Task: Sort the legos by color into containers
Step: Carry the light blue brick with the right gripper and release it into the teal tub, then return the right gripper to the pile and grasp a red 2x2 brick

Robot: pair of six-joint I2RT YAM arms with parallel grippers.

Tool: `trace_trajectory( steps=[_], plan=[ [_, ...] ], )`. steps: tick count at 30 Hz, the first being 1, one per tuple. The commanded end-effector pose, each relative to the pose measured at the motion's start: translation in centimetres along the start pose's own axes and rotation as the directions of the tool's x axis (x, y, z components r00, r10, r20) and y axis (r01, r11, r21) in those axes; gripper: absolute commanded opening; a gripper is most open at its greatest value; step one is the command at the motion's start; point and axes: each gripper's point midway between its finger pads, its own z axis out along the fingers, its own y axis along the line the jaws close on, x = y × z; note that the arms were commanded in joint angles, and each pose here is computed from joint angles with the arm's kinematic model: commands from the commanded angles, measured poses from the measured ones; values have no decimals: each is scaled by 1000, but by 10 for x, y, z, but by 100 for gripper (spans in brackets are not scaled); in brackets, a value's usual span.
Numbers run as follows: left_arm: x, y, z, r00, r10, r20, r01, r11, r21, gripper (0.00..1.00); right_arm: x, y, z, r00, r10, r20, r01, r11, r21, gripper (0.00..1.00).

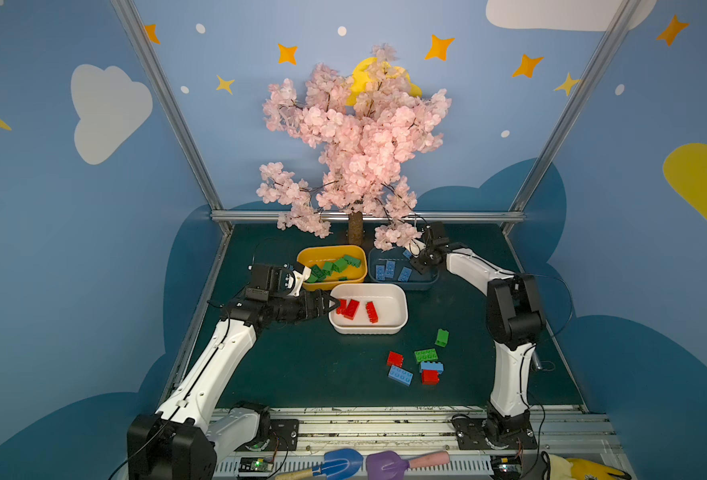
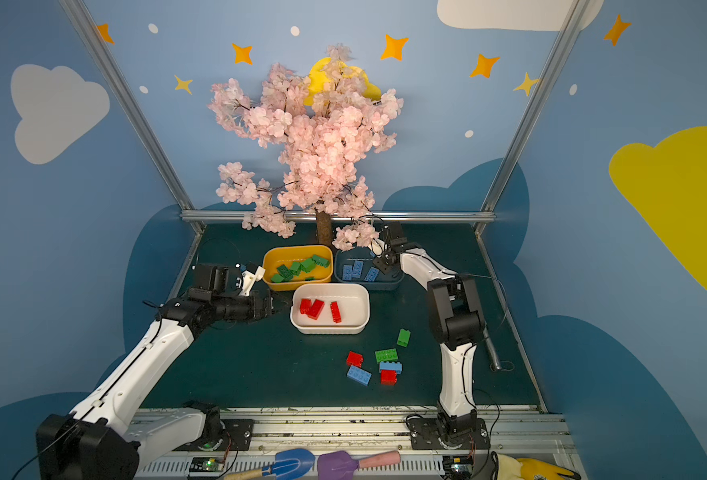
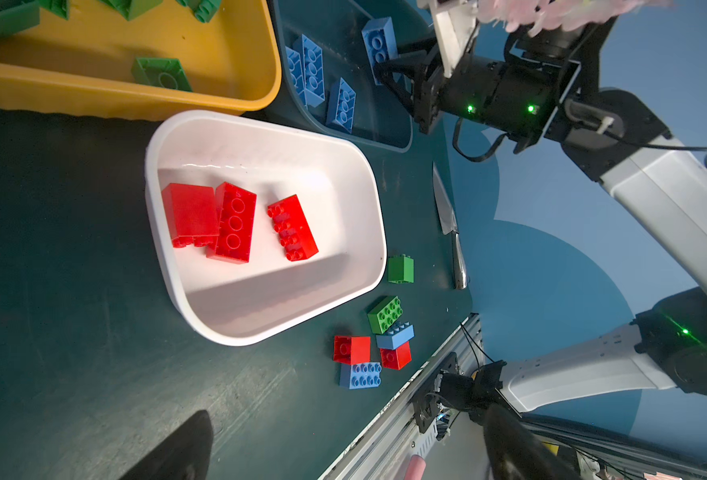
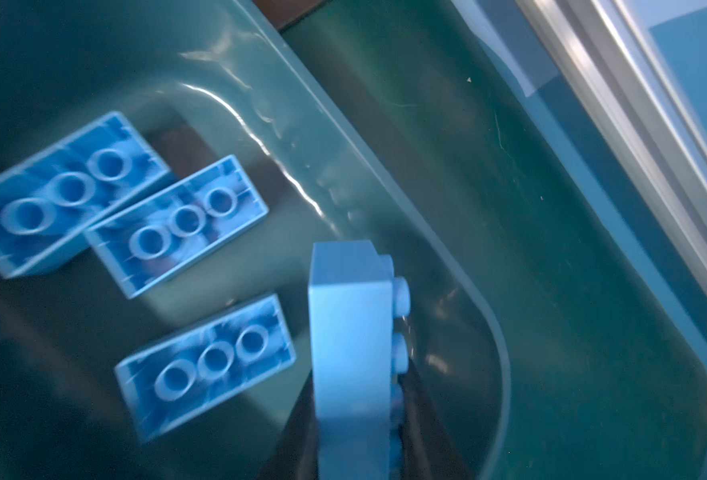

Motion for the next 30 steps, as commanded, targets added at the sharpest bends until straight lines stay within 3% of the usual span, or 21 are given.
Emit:
trace_trajectory(
  steps=[1,4,8,16,18,23,25,30],
  plan=[
    [7,-2,-8,1000,11,-2,-11,1000,-15,99,-15,-16,4,998,-59,23,58,997,45,33],
    [11,0,-9,1000,4,-3,-4,1000,-23,99,-20,-14,-2,997,-68,24,67,998,20,53],
    [13,4,-6,1000,-4,1,4,1000,-21,100,-29,-3,-36,996,1,89,3,999,-47,63],
    [10,7,1,1000,-1,-10,1,1000,-6,100,-28,48,-139,960,202,193,-152,957,-246,65],
    [9,7,2,1000,3,-9,-3,1000,-4,100,-17,73,-163,951,237,200,-161,928,-335,66],
    [9,9,4,1000,2,-14,-2,1000,-1,99,10,125,-210,885,453,108,-355,807,-472,67],
    [8,9,5,1000,4,-17,-4,1000,0,100,23,153,-224,880,468,80,-371,782,-500,67],
    [8,12,8,1000,7,-24,-7,1000,-2,100,51,214,-240,904,406,134,-280,798,-534,66]
  ],
)
